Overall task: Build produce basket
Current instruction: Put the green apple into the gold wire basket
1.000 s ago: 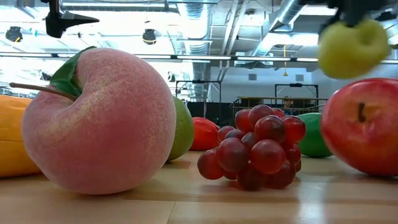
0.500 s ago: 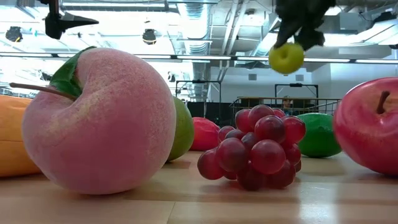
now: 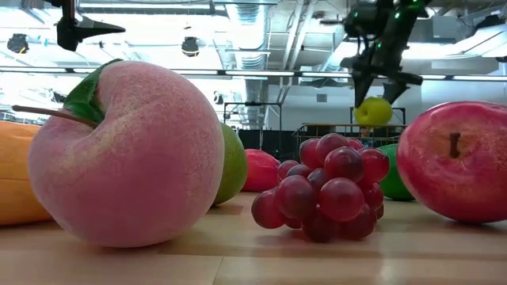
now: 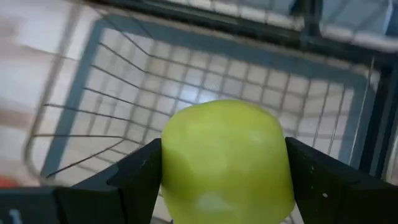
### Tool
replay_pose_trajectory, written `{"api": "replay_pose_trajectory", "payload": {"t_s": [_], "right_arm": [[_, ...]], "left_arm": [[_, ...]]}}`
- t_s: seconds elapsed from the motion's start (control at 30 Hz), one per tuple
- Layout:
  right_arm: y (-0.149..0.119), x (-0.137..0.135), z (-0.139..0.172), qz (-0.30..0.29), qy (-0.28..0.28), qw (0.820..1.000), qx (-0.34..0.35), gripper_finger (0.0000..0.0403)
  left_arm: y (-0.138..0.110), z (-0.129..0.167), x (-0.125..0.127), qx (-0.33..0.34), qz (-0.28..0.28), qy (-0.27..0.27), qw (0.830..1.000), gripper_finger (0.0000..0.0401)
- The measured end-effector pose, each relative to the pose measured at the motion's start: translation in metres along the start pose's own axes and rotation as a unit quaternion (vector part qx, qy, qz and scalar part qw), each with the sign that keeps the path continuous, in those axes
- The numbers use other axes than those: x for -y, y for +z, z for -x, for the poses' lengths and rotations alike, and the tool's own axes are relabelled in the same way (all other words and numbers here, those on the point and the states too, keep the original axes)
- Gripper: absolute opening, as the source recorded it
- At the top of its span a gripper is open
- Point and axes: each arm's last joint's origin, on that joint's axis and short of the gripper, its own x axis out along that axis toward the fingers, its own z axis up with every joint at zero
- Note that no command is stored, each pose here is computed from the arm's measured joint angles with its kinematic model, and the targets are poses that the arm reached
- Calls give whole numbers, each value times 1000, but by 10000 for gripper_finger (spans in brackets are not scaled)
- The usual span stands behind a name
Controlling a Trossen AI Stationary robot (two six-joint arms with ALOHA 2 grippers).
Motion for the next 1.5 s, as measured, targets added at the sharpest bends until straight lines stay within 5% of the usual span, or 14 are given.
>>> {"api": "replay_pose_trajectory", "payload": {"t_s": [0.8,1.5], "right_arm": [[-5,-13,-95,-66,-123,982,-128,307],[-2,4,-101,-64,-167,971,-157,307]], "left_arm": [[-1,0,-2,-2,-10,7,1000,385],[-2,0,-3,-6,-15,9,1000,385]]}}
